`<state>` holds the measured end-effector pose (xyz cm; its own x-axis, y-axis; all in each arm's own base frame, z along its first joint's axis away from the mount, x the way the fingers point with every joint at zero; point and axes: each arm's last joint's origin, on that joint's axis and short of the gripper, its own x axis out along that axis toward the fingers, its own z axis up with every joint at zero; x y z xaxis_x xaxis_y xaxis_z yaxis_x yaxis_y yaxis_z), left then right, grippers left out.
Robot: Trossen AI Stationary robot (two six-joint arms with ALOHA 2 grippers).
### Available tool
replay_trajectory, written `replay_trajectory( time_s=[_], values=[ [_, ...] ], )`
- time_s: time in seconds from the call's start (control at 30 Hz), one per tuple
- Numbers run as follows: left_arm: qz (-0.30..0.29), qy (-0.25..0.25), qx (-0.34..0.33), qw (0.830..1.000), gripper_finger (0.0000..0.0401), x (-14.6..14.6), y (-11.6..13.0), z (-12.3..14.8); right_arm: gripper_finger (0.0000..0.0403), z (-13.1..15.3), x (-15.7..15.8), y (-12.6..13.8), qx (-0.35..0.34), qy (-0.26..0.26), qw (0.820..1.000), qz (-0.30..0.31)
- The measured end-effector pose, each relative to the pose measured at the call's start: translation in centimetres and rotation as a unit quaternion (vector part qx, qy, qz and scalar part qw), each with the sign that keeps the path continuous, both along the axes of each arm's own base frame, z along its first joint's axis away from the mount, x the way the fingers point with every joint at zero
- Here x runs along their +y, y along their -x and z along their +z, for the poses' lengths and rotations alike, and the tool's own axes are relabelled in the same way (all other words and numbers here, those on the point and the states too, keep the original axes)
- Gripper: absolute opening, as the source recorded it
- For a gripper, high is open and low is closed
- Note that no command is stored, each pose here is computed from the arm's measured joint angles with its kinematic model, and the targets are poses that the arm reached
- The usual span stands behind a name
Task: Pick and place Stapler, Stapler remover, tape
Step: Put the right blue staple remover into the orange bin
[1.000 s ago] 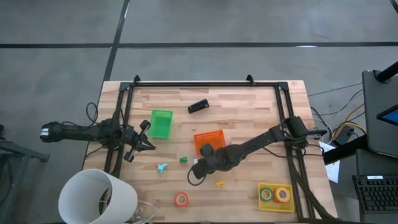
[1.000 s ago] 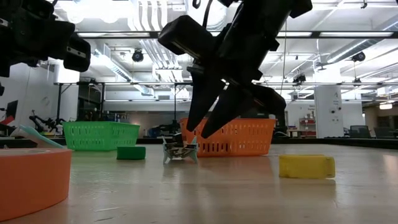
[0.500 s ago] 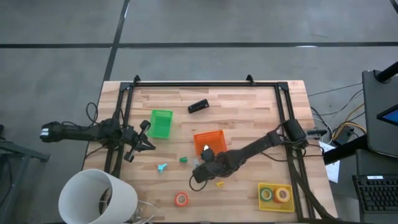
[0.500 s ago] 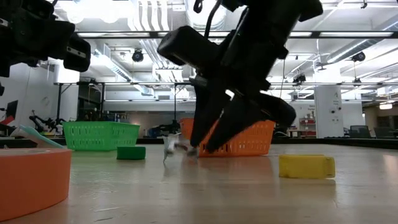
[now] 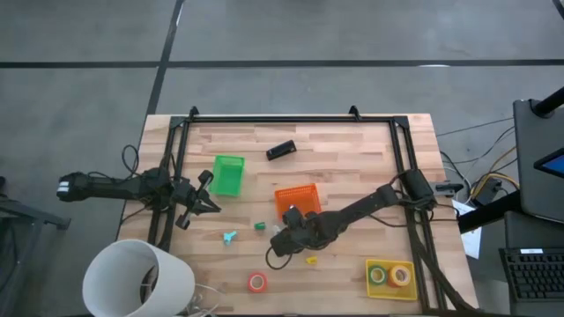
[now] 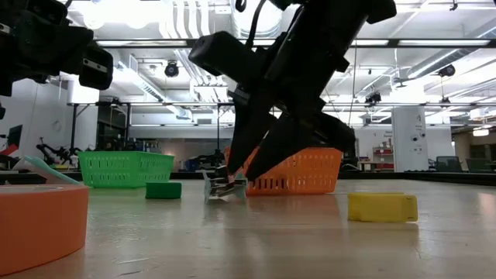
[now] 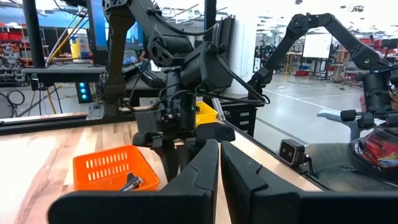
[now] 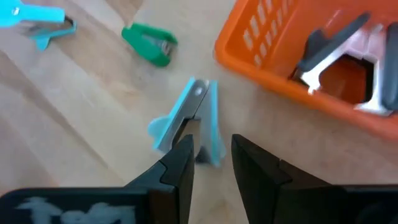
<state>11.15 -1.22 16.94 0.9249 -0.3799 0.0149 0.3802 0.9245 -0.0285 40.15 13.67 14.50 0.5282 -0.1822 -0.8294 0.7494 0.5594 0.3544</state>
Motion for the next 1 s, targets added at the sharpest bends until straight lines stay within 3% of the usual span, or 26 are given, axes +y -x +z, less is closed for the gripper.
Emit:
replay_trajectory(
  time_s=[0.27,0.83,1.0],
  values=[
    [0.000,0.000,0.000,1.000,0.0023,0.00,0.00,0.00,0.0091,-0.34,0.04,0.00,0.003,0.006,1.000,0.000],
    [0.000,0.000,0.000,1.000,0.0023,0.00,0.00,0.00,0.0014,-0.79,0.04,-0.17,0.003,0.024,1.000,0.014],
    [0.000,0.000,0.000,1.000,0.0023,0.00,0.00,-0.01,0.0009,-0.59,0.15,-0.27,0.002,0.032,0.999,0.024]
  ],
)
